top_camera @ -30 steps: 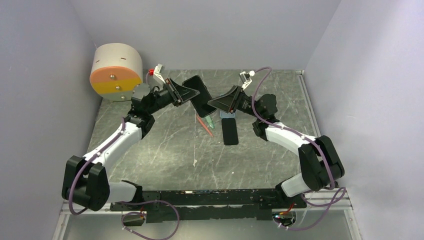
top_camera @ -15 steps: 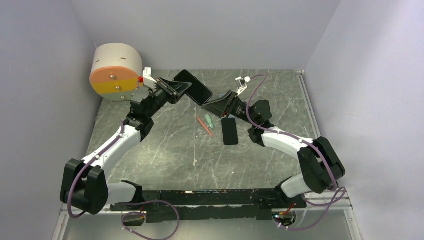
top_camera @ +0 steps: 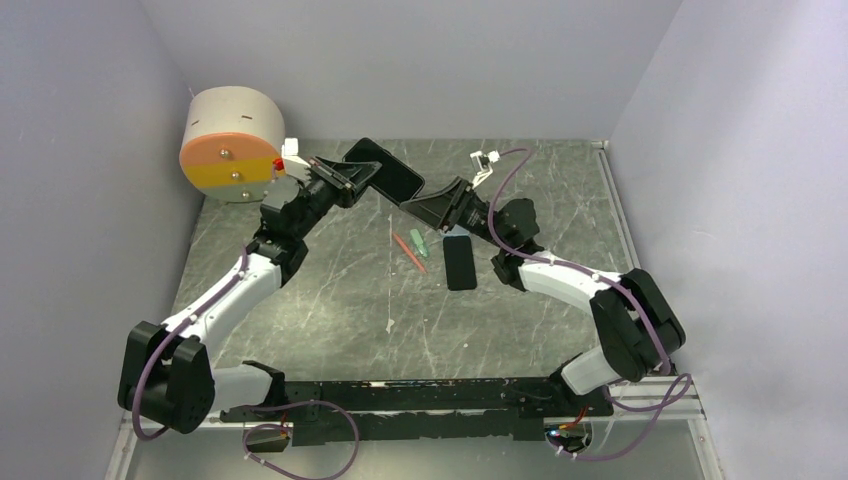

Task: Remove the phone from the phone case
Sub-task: Remove the phone case from the phone.

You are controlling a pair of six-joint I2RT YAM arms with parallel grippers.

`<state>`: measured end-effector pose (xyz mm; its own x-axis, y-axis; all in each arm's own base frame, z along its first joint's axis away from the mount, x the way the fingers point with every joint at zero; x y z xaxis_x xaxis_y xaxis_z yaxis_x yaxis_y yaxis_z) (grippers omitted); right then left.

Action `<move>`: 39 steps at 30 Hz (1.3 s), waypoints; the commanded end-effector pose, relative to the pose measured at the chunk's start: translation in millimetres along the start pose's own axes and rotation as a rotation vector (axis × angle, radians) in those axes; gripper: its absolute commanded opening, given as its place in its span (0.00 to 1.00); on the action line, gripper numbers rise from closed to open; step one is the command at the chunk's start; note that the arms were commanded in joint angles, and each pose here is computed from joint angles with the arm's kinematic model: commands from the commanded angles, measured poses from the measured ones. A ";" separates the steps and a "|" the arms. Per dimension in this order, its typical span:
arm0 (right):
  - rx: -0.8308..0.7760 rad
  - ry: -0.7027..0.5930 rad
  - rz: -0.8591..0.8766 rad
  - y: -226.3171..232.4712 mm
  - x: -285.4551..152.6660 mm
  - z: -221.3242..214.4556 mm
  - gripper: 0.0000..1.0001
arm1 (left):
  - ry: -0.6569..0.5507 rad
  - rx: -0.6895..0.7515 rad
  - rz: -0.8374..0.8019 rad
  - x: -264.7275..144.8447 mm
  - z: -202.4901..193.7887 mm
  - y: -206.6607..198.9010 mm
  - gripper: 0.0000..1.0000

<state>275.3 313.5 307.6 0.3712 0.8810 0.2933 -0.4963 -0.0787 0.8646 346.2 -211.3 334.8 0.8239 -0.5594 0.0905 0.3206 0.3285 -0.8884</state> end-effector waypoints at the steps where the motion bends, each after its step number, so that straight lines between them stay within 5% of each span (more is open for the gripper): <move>1: -0.070 -0.057 0.083 25.7 11.8 16.5 0.52 | -0.057 -0.004 -0.162 -8.4 13.2 -47.8 0.02; 12: -0.223 0.050 0.124 23.1 7.1 -2.7 0.00 | 0.003 -0.101 -0.114 -8.8 2.6 -37.8 0.02; 26: -0.618 0.207 0.010 -24.9 -2.2 -9.3 0.00 | 0.217 -0.079 -0.277 -12.3 -19.1 -61.5 0.02; 36: -0.631 0.275 -0.028 -37.7 -6.5 -4.2 0.00 | 0.248 -0.011 -0.324 -21.1 -14.4 -75.2 0.03; 39: -0.603 0.302 -0.019 -29.8 -14.9 -4.6 0.10 | 0.266 0.032 -0.322 -23.2 -10.7 -68.2 0.03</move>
<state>272.9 313.5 276.8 0.1798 0.9766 0.1179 -0.8584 0.0972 0.5037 334.4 -222.0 333.6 0.6915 -0.7146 0.1057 0.3807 0.2362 -0.8940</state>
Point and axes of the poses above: each gripper's point midway between its finger pads, its own x axis out along the fingers, its own y axis along the line the jaws close on, z = x × y, the point moved 2 cm from there along -x, back along the fingers, and after that the axes turned 14 degrees about x, right-handed, at the moved point
